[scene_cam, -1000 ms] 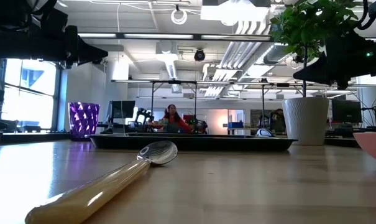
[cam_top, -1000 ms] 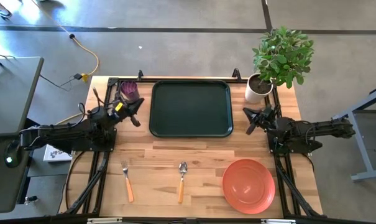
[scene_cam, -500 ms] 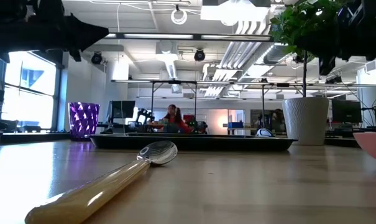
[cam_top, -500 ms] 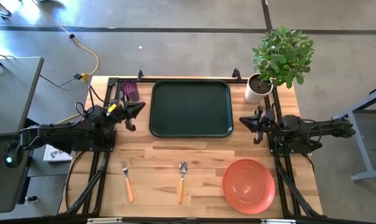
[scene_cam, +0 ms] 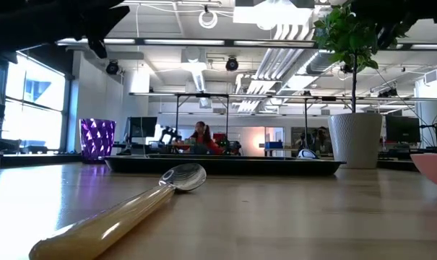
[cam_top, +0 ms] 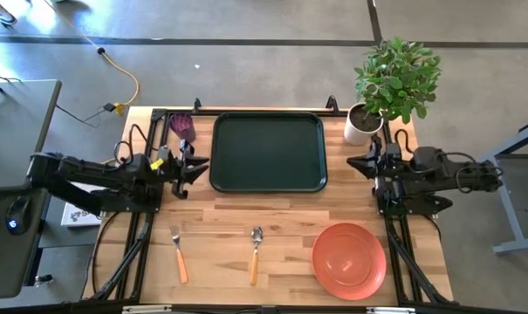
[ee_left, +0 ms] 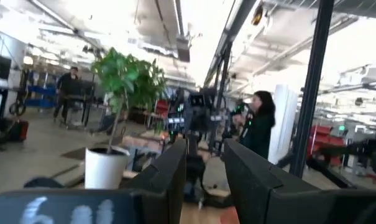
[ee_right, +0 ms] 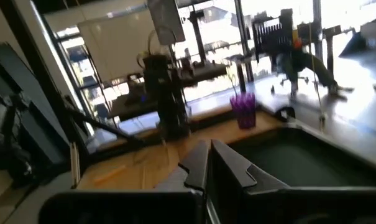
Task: Pick and place plate/cup/fork/spoon on tray
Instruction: Put the orange plate on the black serving tray
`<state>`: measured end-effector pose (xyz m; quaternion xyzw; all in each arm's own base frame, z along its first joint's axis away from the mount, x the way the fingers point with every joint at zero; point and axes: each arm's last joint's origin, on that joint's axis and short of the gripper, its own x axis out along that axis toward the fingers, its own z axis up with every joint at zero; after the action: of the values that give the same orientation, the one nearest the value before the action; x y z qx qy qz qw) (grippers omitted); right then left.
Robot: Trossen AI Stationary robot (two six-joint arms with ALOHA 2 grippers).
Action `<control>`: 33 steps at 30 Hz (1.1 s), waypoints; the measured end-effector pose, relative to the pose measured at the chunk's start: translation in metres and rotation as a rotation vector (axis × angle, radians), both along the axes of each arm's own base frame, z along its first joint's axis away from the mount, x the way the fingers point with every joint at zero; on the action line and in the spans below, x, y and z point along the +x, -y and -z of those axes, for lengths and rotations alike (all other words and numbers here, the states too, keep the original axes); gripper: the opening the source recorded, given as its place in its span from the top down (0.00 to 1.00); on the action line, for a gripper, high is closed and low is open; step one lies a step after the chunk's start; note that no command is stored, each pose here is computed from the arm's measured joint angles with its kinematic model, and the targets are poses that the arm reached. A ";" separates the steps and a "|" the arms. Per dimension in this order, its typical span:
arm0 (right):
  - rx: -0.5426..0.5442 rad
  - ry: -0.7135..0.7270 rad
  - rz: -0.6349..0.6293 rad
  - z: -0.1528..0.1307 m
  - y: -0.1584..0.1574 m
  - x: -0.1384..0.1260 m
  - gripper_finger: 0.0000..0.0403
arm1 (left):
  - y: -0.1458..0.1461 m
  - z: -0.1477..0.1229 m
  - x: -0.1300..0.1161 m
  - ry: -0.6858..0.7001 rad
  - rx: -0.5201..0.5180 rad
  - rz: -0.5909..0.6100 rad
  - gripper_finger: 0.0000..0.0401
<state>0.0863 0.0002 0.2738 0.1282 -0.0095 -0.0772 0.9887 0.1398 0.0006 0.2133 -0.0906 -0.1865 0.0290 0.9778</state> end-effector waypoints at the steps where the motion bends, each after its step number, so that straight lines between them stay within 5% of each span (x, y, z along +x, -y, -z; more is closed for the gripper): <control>1: 0.019 -0.038 0.000 0.000 0.000 0.001 0.97 | 0.003 0.002 0.002 -0.013 -0.006 -0.002 0.75; 7: 0.060 -0.160 0.059 0.010 0.000 0.014 0.97 | 0.018 0.002 0.018 -0.092 -0.110 -0.130 0.75; 11: -0.102 -0.184 0.025 0.005 -0.001 0.024 0.97 | 0.024 -0.005 0.041 -0.143 -0.149 -0.190 0.75; 17: -0.125 -0.008 0.010 -0.008 -0.004 0.049 0.97 | 0.038 -0.006 0.096 -0.223 -0.205 -0.131 0.75; 25: -0.132 -0.066 -0.206 -0.007 -0.019 0.077 0.91 | 0.057 0.017 0.188 -0.338 -0.169 -0.112 0.75; 33: -0.086 -0.308 0.057 -0.014 -0.027 0.088 0.76 | 0.059 0.039 0.259 -0.448 -0.152 -0.038 0.74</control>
<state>0.1742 0.0271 0.2882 0.0721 0.1351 -0.1236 0.9804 0.3991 -0.0588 0.1744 -0.1519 0.0360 0.0809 0.9844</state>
